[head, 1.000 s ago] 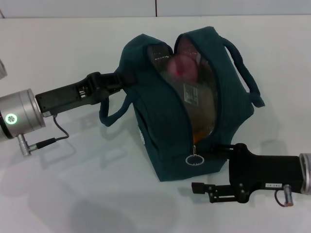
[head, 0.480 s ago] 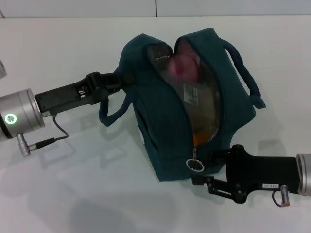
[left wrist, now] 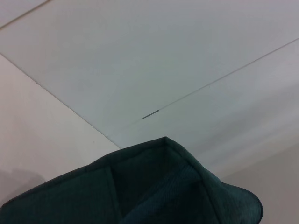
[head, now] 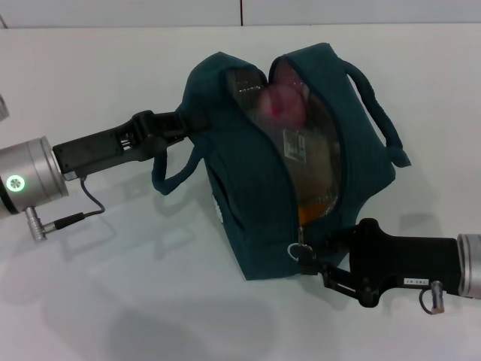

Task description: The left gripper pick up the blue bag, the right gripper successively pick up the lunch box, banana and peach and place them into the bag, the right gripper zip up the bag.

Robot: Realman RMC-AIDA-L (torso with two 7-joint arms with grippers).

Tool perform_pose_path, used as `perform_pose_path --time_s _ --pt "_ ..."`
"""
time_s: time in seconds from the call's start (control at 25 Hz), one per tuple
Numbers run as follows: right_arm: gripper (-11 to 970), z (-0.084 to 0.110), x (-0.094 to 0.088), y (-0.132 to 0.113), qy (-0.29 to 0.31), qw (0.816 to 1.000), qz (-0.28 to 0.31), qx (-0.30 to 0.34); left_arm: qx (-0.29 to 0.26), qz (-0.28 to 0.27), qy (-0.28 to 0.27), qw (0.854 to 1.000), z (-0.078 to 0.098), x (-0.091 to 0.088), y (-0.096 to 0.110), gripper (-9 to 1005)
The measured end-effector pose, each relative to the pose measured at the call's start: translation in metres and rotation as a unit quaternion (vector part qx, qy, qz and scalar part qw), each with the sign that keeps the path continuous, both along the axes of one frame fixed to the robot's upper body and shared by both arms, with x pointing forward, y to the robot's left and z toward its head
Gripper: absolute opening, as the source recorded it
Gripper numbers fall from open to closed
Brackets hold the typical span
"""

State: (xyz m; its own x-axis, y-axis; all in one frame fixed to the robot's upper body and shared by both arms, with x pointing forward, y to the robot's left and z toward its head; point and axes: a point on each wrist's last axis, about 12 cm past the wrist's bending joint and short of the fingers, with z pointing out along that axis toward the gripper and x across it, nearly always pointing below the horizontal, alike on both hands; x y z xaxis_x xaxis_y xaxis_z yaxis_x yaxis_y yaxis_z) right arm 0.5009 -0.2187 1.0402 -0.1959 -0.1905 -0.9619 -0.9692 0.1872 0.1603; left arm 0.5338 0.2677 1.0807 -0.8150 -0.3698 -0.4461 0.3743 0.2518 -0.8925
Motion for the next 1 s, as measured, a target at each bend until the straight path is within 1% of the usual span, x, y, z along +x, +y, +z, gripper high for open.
perform_pose_path --time_s 0.16,0.36,0.84,1.0 --pt "196 -0.0001 0.0004 0.0000 -0.002 1.000 0.000 -0.003 0.000 0.000 0.000 1.000 0.0000 0.0000 0.0002 65" --pt "6 0.0005 0.0013 0.0000 -0.008 1.000 -0.001 -0.003 -0.001 0.001 -0.001 1.000 0.0003 0.0003 -0.0001 66" --pt "8 0.0050 0.0004 -0.0058 -0.022 1.000 0.000 0.007 -0.004 -0.004 -0.010 1.000 0.0029 0.0015 -0.0019 66" --pt "9 0.0052 0.0005 -0.0058 -0.023 1.000 0.000 0.007 0.006 -0.009 -0.052 0.999 0.0047 0.0004 -0.0021 66"
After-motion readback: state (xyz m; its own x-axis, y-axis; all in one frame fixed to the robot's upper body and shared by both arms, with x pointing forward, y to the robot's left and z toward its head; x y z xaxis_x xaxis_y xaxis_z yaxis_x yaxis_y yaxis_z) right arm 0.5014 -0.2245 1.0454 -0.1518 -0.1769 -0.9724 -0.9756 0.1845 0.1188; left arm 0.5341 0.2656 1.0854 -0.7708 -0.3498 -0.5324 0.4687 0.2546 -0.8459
